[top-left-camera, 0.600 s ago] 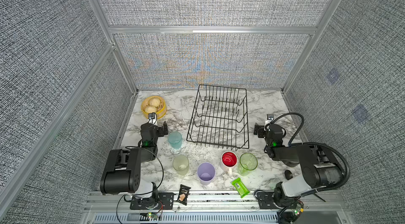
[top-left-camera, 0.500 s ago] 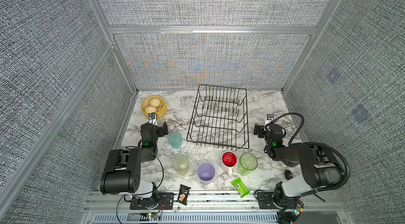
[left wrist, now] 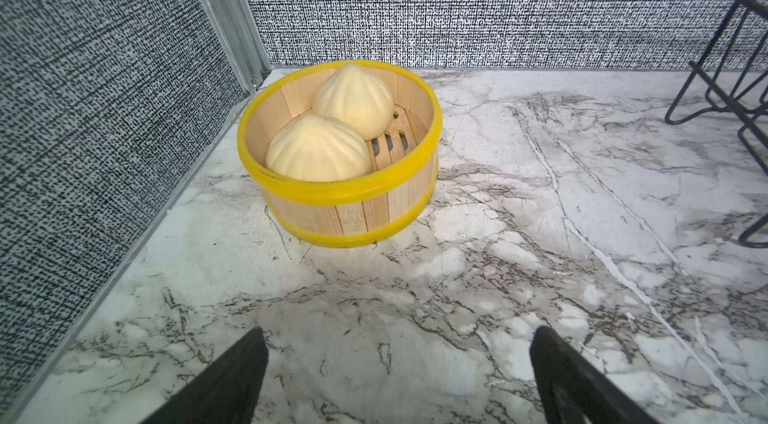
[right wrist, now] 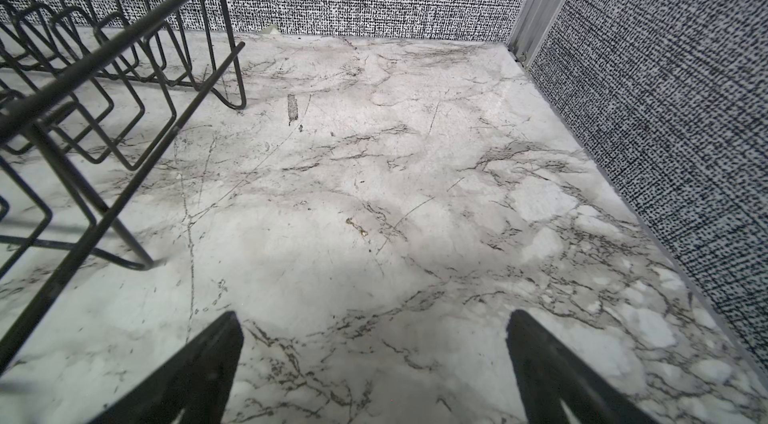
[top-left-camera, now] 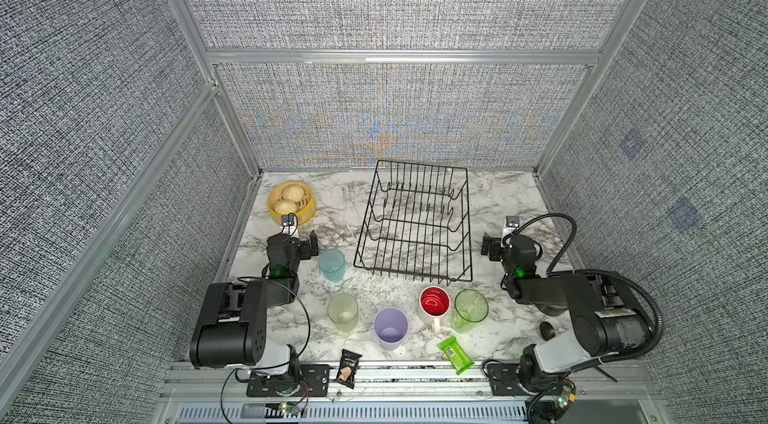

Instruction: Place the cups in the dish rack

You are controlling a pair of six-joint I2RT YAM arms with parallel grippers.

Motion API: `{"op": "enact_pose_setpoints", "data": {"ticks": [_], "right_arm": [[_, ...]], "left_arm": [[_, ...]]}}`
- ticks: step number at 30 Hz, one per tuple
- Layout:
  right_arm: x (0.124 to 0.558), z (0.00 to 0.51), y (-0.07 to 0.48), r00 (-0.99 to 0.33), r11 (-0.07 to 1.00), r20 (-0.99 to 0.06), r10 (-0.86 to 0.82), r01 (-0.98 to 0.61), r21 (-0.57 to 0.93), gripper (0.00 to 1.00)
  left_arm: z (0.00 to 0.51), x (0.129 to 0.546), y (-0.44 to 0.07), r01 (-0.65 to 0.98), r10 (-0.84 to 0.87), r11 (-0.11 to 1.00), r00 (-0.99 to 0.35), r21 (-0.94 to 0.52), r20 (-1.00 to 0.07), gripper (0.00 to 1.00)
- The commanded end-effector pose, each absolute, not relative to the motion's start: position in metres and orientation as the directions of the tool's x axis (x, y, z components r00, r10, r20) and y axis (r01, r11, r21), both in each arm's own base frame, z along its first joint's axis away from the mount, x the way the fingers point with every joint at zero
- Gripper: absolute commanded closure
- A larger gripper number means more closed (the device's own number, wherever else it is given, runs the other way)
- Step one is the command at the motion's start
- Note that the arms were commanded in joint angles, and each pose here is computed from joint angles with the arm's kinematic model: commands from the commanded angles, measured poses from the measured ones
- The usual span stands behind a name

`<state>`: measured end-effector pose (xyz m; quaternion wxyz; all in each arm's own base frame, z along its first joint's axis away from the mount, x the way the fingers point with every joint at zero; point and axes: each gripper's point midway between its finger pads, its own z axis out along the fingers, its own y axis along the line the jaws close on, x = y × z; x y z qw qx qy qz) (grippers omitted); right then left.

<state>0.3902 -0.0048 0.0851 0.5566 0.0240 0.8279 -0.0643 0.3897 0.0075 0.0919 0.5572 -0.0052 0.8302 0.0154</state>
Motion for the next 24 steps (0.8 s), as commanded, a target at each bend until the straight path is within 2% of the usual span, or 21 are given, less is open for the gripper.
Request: {"op": "enact_pose_setpoints", "data": {"ticks": [1, 14, 16, 19, 24], "right_arm": [[0.392, 0.091, -0.005, -0.355, 0.990, -0.934, -0.030, 0.119, -0.077, 0.01], [0.390, 0.100, -0.006, -0.335, 0.992, -0.942, -0.016, 0.113, -0.057, 0.01], [0.388, 0.106, -0.006, -0.369, 0.992, -0.929, -0.020, 0.107, -0.064, 0.01], [0.388, 0.128, -0.001, -0.406, 0.995, -0.914, -0.020, 0.079, -0.057, 0.01], [0.375, 0.179, -0.006, -0.391, 0.988, -0.916, 0.095, 0.148, 0.039, 0.01]], "left_arm": [[0.097, 0.392, 0.007, -0.021, 0.011, 1.000, -0.362, 0.020, -0.932, 0.01], [0.098, 0.392, 0.007, -0.020, 0.009, 1.000, -0.356, 0.018, -0.934, 0.01], [0.102, 0.392, 0.002, 0.008, 0.021, 1.000, -0.352, 0.019, -0.936, 0.01], [0.118, 0.386, -0.002, 0.032, 0.031, 0.999, -0.310, 0.022, -0.950, 0.01], [0.167, 0.378, -0.012, 0.079, 0.025, 0.997, -0.393, -0.007, -0.919, 0.01]]}}
